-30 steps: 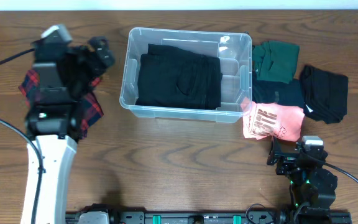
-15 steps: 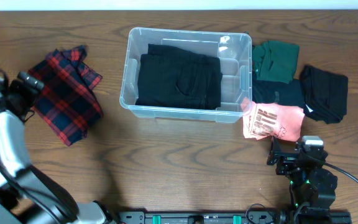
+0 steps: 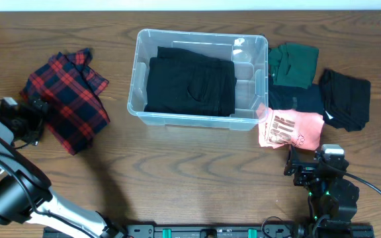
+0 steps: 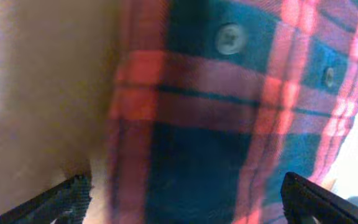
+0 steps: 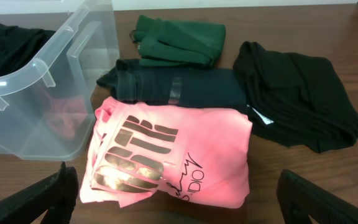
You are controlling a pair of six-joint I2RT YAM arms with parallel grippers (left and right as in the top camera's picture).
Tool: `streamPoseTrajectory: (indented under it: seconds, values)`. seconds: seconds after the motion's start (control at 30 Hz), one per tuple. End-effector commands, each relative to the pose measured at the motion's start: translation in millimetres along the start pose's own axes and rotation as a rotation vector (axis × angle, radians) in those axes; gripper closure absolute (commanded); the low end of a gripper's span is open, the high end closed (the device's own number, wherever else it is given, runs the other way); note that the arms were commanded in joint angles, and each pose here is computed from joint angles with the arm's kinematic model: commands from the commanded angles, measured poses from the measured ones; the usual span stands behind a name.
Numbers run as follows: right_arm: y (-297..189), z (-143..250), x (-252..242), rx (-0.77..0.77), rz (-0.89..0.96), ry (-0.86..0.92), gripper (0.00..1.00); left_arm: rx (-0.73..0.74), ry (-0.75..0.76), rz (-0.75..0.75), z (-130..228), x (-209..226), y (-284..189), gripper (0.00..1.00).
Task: Pack container
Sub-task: 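Return the left gripper to the red plaid shirt and grasp it, then carry the red plaid shirt with the left gripper into the bin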
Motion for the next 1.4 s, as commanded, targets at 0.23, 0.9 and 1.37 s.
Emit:
streamPoseTrajectory:
  seconds: [0.23,0.9,1.37]
  values:
    - [0,0,1,-0.002,-0.009,0.003,0.01,0.217,-0.056,0.121,37,22,59,0.29]
    - [0,0,1,-0.002,-0.009,0.003,0.01,0.134,0.267,0.585,36,-105,-67,0.94]
    - [0,0,1,-0.002,-0.009,0.003,0.01,0.027,0.728,1.008,125,-299,-184,0.94]
Point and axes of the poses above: each gripper's point midway between its finger pads, its own y axis out along the fingers, its own x axis along the line the jaws close on, z = x × y, the point moved 8 cm from there along -y, back along the fingers, and after that the axes turned 1 degree about y, right-handed, at the moved point
